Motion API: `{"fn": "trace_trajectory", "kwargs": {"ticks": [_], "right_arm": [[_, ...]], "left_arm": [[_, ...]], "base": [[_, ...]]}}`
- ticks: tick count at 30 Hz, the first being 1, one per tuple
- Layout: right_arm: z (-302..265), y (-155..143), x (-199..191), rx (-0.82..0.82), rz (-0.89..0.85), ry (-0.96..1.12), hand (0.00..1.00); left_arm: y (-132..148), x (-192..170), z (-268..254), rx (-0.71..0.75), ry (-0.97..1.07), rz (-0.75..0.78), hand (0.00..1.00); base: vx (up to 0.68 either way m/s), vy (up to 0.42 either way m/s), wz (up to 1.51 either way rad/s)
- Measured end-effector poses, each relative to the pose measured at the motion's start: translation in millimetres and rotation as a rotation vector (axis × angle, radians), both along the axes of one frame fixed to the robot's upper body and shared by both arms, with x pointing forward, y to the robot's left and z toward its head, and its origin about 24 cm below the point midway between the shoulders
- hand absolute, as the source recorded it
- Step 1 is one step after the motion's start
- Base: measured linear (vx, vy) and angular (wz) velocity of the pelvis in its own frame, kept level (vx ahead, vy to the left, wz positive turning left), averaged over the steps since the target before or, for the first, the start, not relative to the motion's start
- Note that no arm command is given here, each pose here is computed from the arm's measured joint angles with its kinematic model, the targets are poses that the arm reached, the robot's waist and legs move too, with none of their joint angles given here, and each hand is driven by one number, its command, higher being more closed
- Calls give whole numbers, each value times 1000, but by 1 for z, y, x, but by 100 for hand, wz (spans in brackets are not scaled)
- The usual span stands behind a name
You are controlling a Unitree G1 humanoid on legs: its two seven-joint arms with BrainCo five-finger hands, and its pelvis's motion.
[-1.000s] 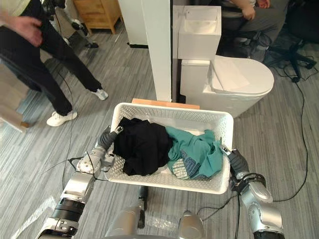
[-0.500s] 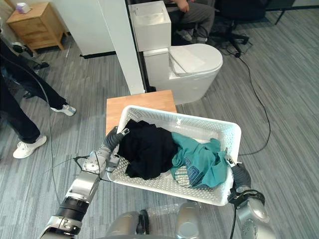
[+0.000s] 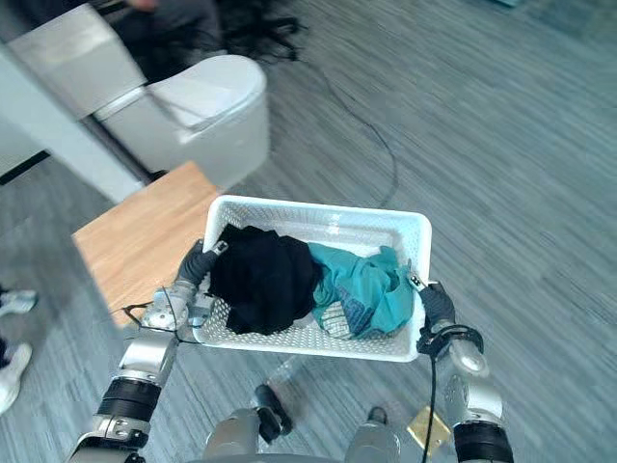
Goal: Pick up the laundry basket with both hands and put the clothes into the washing machine.
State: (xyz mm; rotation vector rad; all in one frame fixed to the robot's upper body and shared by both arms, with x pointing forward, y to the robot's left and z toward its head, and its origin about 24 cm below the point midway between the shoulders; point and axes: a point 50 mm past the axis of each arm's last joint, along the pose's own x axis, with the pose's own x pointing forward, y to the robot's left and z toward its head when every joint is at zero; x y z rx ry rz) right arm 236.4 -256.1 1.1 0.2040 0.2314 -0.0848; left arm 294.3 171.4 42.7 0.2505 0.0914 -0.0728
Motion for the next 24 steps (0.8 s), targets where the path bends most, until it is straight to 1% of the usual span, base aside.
{"fn": "trace_trajectory", "kwargs": {"ticks": [5,7,9,12,13,15,16,19,23,24], "right_arm": [[-6,-1,-11,-3,-14,18,100],[-10,6,-11,1,15,34,100],[-11,8,-6,-3,31,39,100],[-14,10,-5,-1,35,56,100],[-19,20,-5,19,39,67,100],[-17,23,-3,-6,57,62,100],[-14,21,-1,-27,51,57,100],[-11,21,2,-22,32,41,100],[-12,22,-1,-25,10,35,100],[-15,21,-7,-26,-2,46,100]], "left_arm": [[-4,-7,-14,-9,44,11,100],[1,-18,-26,-26,82,49,100],[2,-34,-40,-85,123,88,100],[3,-41,-45,-97,138,106,100],[13,-45,-47,-84,146,134,100],[18,-45,-46,-82,145,152,100],[15,-45,-45,-92,138,150,100],[14,-45,-35,-88,96,147,100],[14,-53,-38,-94,102,158,100],[12,-56,-41,-102,118,160,100]], "base": [[102,-180,-92],[115,-147,-144],[102,195,-222],[86,287,-138],[86,203,-115],[65,69,-43],[50,101,-13],[38,126,0],[69,104,-5],[133,65,-20]]}}
